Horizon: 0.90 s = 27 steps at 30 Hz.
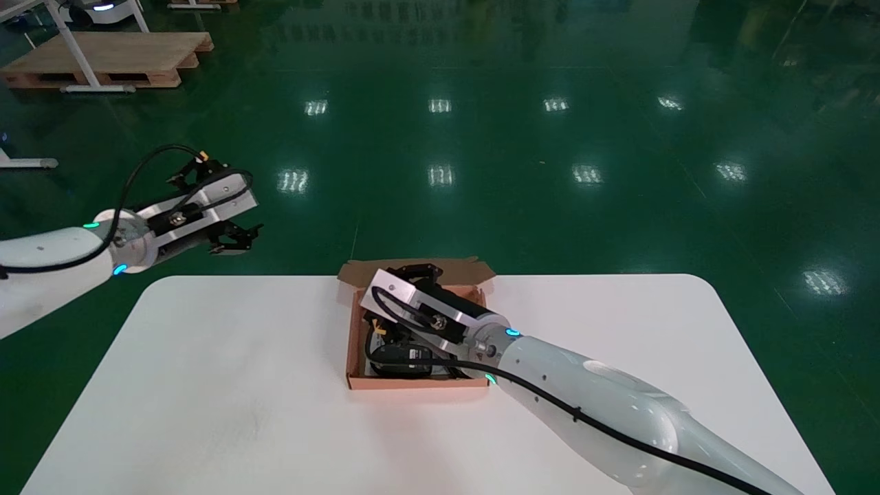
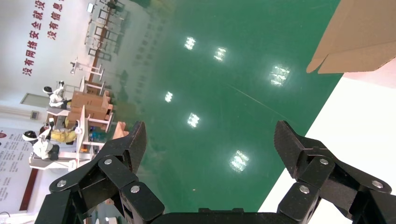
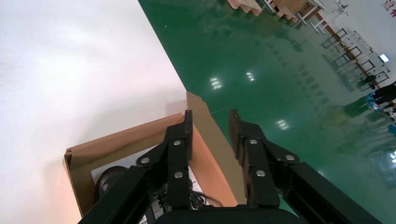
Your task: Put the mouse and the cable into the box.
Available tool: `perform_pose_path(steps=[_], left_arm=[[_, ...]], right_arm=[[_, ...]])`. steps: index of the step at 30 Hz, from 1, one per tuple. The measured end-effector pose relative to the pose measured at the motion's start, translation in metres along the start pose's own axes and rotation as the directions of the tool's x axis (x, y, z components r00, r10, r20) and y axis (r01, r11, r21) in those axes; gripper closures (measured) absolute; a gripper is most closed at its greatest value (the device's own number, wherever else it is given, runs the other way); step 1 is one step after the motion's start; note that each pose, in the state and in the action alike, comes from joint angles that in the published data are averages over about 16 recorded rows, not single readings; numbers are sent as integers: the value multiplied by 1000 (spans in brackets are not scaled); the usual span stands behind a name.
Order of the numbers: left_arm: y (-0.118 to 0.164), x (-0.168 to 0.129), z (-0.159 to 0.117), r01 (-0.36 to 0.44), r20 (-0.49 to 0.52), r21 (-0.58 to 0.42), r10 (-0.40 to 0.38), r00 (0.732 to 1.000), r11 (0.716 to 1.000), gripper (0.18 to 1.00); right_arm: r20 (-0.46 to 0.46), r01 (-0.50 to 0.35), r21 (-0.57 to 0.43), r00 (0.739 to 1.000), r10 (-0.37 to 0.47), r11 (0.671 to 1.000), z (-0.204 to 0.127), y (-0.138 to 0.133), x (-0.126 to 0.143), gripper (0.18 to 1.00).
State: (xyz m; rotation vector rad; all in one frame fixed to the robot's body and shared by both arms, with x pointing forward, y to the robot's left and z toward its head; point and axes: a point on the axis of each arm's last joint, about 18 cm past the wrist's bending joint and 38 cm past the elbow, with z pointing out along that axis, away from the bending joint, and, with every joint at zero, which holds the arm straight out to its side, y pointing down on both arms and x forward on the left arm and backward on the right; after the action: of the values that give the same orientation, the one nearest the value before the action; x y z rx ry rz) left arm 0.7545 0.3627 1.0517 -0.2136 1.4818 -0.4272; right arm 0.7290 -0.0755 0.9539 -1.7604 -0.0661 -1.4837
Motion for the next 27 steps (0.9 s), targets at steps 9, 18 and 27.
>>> perform_pose_path(steps=[9,18,27], left_arm=[[0,0,0,1,0,0,-1,1000,1000,183],[0,6,-3,40,-25,20,-40,999,999,183],[-2,25,-18,187,-126,93,-174,977,978,183]], right_arm=[[53,-102,-10,993,103,995,-20,19,2,716],[136,-260,-12,956,259,966,-58,42,7,520],[221,-389,13,899,377,921,-104,54,15,322]])
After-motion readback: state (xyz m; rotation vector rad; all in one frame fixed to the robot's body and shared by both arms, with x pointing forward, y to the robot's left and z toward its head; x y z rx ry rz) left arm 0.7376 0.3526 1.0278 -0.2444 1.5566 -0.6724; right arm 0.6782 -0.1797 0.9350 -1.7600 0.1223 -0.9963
